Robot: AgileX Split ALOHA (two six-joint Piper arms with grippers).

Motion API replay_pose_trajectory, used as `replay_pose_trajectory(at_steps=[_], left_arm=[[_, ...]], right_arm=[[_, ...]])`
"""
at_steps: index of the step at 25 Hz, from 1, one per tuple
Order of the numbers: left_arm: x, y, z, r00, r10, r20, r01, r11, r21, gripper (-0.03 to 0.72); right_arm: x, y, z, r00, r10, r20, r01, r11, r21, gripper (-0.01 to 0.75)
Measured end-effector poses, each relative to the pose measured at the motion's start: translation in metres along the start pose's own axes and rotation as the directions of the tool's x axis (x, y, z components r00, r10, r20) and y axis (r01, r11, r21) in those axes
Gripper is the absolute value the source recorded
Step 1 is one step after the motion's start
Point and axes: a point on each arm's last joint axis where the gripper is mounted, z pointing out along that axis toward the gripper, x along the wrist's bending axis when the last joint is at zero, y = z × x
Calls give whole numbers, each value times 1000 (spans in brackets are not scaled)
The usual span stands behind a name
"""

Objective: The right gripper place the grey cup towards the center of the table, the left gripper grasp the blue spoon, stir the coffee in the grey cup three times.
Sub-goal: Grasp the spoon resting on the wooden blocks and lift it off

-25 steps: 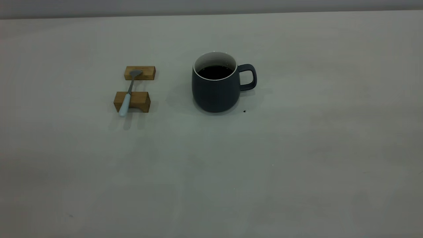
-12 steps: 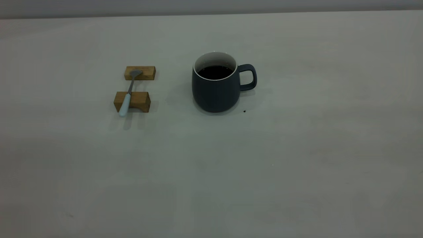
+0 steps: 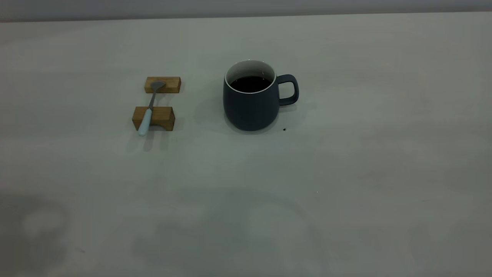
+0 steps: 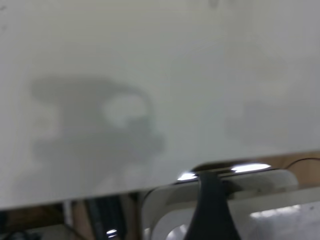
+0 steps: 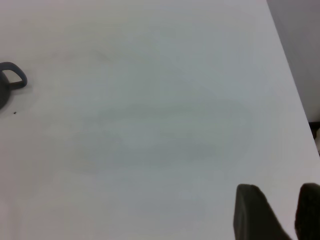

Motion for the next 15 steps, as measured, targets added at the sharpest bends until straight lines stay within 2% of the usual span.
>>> replay_pose_trajectory(at_steps=[6,15], left_arm=[[-10,40,62,1000,3,15,-5,995,96,596],[-36,91,171,997,17,-73,0,975,224,595]], right_arm=[[0,0,0,1000,0,0,0,1000,0,239],[0,0,0,1000,0,0,0,1000,0,239]])
